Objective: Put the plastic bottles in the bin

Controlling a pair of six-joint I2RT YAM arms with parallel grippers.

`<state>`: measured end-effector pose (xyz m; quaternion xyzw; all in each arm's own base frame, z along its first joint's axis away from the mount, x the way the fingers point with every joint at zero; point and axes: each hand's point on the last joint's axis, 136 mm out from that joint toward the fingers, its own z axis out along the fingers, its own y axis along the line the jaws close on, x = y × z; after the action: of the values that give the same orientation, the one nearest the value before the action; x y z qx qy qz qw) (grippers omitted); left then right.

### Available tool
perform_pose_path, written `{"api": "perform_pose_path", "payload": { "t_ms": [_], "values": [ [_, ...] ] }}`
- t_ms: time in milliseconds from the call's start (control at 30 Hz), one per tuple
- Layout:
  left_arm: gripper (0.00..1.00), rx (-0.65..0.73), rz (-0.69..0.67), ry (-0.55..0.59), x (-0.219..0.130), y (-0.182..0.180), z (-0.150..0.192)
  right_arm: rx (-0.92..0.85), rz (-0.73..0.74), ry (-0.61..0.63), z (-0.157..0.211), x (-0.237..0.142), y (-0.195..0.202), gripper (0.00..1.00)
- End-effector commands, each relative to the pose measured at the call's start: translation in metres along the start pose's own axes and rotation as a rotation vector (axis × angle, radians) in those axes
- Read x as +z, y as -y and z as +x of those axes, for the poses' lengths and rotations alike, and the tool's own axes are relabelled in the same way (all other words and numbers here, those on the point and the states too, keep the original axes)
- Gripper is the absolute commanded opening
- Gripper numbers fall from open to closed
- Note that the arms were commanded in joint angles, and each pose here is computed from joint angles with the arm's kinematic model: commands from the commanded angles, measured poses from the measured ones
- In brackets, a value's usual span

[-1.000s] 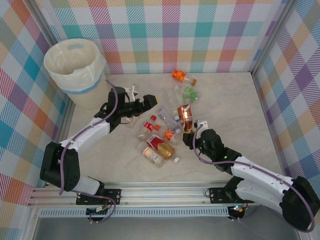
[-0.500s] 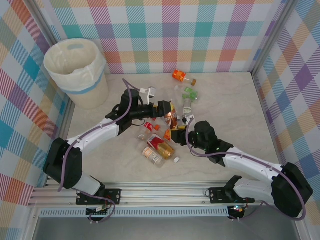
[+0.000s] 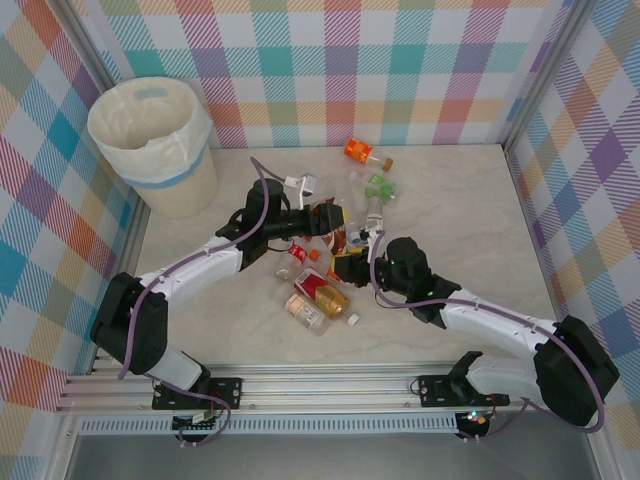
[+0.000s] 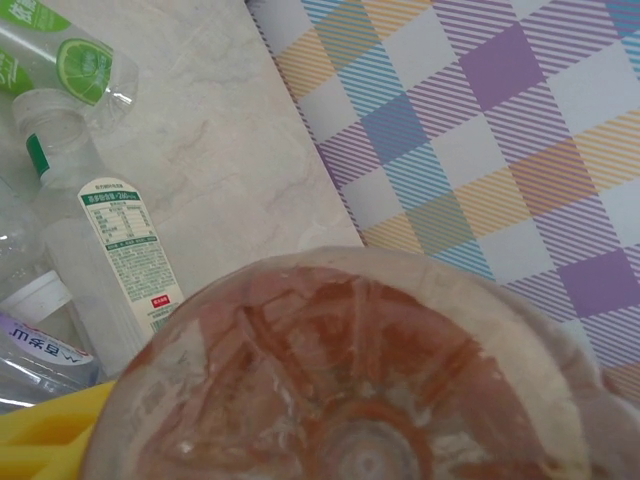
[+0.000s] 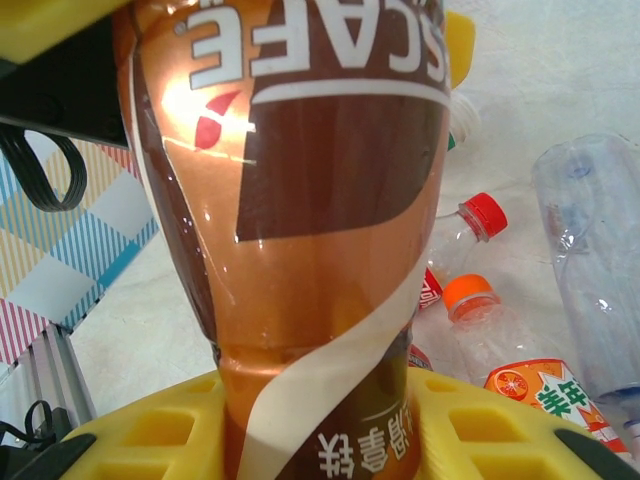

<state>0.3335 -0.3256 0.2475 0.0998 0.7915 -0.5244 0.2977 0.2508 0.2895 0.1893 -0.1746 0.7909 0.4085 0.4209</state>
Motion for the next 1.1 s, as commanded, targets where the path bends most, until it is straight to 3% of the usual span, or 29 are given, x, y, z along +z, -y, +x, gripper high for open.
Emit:
{"api": "perform_pose_path", "payload": {
  "t_ms": [0, 167, 333, 633, 800, 1067],
  "values": [
    [0.67, 0.028, 0.027, 0.020, 0.002, 0.010, -0.006, -0.009, -0.063, 0.053, -0.021, 0.000, -0.017, 0.25],
    [0.64, 0.021, -0.009, 0.026, 0.001, 0.005, -0.007, -0.030, -0.058, 0.046, -0.024, -0.002, -0.019, 0.33],
    [0.60, 0.028, -0.060, 0.056, -0.003, -0.001, -0.013, -0.053, -0.019, 0.041, -0.026, -0.005, -0.015, 0.64],
    [0.58, 0.066, -0.251, 0.132, -0.022, -0.020, -0.029, -0.052, 0.094, 0.067, -0.030, -0.016, 0.002, 0.89],
    [0.58, 0.114, -0.380, 0.182, -0.044, -0.031, -0.048, -0.037, 0.180, 0.103, -0.034, -0.025, 0.017, 1.00],
    [0.59, 0.204, -0.635, 0.329, -0.103, -0.036, -0.096, 0.092, 0.485, 0.185, -0.036, -0.047, 0.070, 1.00]
  ]
}}
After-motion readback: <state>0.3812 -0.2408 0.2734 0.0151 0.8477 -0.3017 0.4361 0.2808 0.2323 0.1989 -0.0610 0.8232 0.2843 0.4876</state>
